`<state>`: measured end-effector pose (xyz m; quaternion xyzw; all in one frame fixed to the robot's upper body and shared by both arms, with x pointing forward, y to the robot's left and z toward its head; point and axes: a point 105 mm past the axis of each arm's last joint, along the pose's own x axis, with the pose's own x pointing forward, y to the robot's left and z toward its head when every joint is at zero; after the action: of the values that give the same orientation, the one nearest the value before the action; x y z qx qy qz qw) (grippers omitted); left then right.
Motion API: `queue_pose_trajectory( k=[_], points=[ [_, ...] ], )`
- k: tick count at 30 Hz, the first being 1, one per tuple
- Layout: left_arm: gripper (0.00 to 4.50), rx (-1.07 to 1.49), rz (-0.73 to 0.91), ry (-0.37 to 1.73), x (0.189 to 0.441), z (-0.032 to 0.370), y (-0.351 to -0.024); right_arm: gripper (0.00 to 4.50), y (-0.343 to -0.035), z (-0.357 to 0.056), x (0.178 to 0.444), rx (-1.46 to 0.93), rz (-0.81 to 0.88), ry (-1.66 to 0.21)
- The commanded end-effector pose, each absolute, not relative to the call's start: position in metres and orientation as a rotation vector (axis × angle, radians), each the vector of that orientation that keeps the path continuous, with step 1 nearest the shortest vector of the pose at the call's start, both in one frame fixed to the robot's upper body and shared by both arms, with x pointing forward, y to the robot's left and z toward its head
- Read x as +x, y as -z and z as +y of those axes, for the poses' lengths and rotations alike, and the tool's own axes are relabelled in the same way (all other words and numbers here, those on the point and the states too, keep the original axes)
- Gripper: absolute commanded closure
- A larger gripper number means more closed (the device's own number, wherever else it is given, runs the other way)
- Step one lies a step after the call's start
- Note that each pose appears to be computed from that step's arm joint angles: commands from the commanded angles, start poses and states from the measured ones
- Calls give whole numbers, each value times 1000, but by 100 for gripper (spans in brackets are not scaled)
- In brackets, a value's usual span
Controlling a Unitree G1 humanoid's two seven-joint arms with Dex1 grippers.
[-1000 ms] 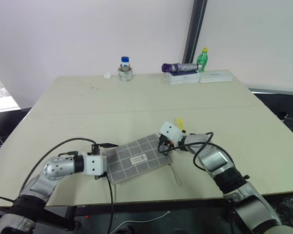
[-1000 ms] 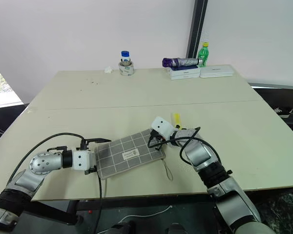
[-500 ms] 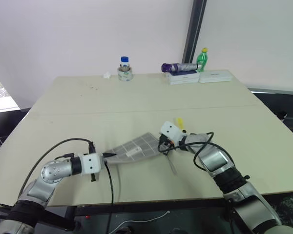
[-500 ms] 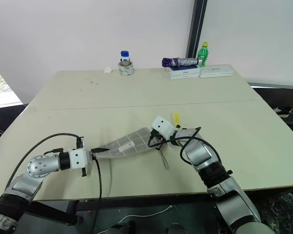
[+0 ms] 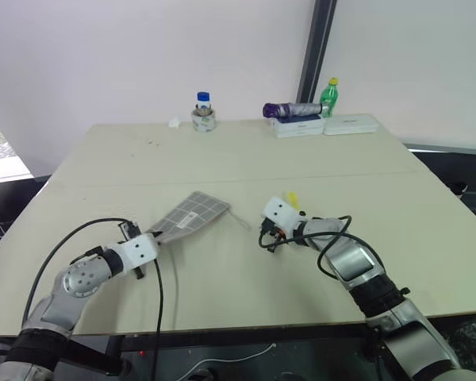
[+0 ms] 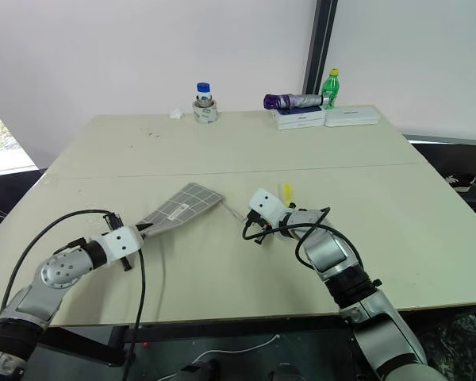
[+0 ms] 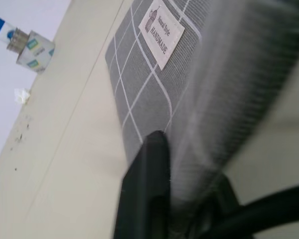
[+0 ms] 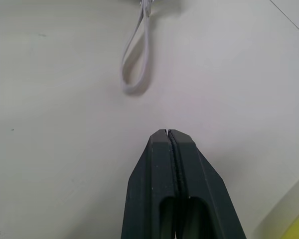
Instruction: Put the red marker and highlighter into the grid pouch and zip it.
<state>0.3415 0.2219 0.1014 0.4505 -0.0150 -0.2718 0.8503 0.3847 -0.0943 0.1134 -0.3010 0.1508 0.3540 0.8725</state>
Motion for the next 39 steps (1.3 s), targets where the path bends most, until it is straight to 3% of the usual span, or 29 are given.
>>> queue_pose_trajectory(
  k=[1,3,10,26,29,33,39],
  points=[
    [239,946,-65,604,335,215,-109,450,-131,-90,386,-642,243,-735],
    [140,938,-68,645,328,210,-107,450,-131,-90,385,-642,243,-735],
    [140,914,-111,738,314,196,-110,450,-129,-92,386,-637,246,-729],
    [140,911,-142,795,315,159,-102,450,-134,-86,389,-644,212,-730],
    [229,893,-153,794,314,155,-103,450,-133,-86,388,-641,215,-731],
    [436,875,-166,795,313,153,-106,450,-131,-85,386,-638,218,-735],
    [448,761,-239,690,319,161,-134,450,-148,-94,390,-628,169,-689]
  ],
)
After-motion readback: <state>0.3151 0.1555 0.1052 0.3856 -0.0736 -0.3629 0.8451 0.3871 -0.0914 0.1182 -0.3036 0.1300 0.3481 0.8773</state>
